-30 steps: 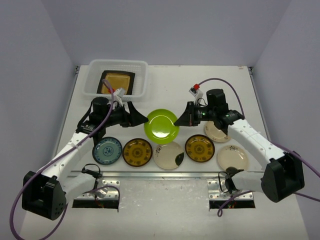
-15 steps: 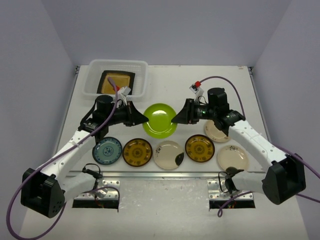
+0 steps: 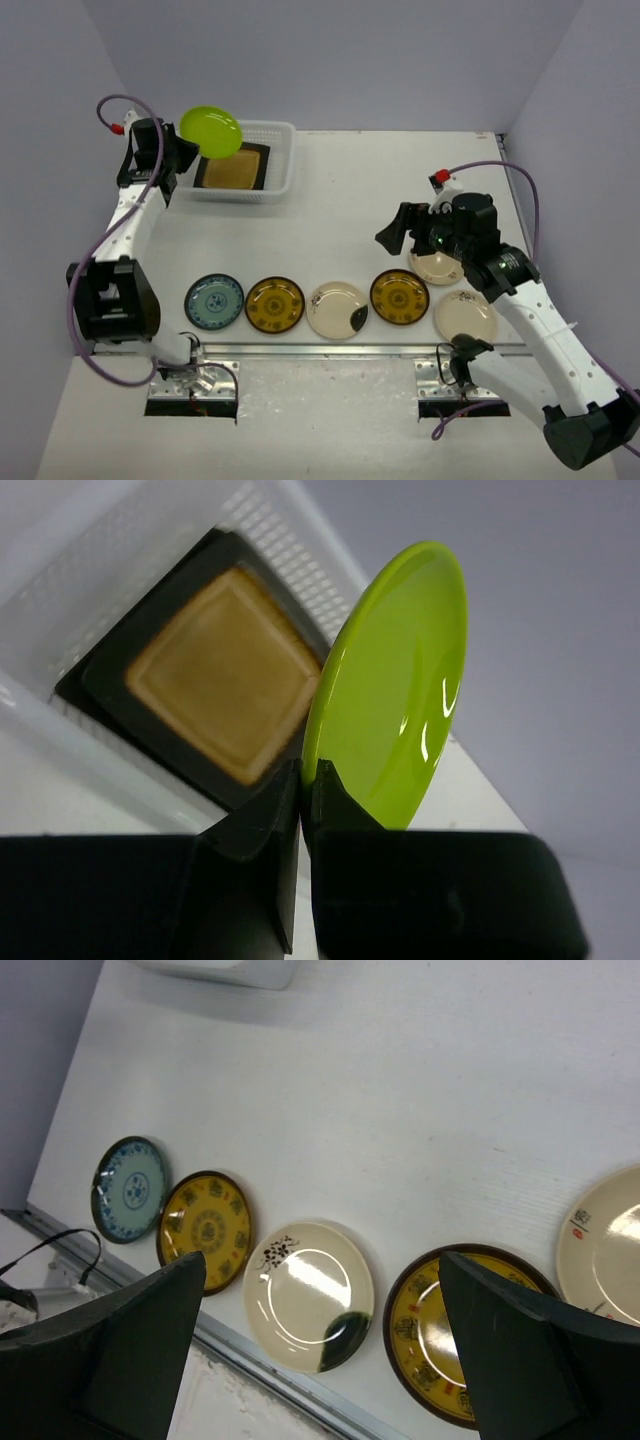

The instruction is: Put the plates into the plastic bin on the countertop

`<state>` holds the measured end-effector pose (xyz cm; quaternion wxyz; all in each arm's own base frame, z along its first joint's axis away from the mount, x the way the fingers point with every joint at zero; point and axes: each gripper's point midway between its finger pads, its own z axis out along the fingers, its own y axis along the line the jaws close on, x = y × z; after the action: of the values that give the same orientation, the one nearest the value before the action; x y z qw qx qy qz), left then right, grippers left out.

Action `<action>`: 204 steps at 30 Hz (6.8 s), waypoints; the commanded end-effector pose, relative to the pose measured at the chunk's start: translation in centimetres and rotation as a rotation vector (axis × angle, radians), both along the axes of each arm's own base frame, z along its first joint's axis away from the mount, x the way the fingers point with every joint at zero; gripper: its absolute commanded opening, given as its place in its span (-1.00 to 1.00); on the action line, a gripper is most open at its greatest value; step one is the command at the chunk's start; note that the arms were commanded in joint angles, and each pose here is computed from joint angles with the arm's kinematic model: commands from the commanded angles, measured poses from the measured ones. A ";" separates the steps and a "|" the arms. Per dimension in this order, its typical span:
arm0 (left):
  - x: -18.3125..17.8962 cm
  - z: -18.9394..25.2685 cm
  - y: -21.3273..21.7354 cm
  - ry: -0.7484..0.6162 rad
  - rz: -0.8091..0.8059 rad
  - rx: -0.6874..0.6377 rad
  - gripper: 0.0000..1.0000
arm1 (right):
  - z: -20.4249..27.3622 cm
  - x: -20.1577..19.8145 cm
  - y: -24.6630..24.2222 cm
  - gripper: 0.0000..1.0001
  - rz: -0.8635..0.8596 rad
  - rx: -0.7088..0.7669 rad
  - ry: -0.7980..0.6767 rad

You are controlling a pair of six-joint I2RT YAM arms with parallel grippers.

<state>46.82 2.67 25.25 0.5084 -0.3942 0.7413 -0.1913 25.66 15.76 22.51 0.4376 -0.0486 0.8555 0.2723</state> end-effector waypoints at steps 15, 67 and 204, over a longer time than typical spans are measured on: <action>10.1 -12.4 2.4 0.272 -0.047 -0.028 -0.71 | 0.3 -1.0 -5.9 0.98 -0.180 -0.211 -0.080; -11.5 -29.6 -52.5 0.467 -1.353 -0.012 -0.25 | 2.1 -4.0 -9.8 0.98 -0.330 -0.213 -0.134; -8.3 -1.7 -17.4 0.001 -0.655 0.029 -1.00 | -2.4 7.4 5.2 0.98 0.245 0.307 0.236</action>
<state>32.46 -20.84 19.52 0.3183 -0.0216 0.8547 -0.4096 32.36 23.97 19.38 0.2673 -0.1238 0.8354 0.4640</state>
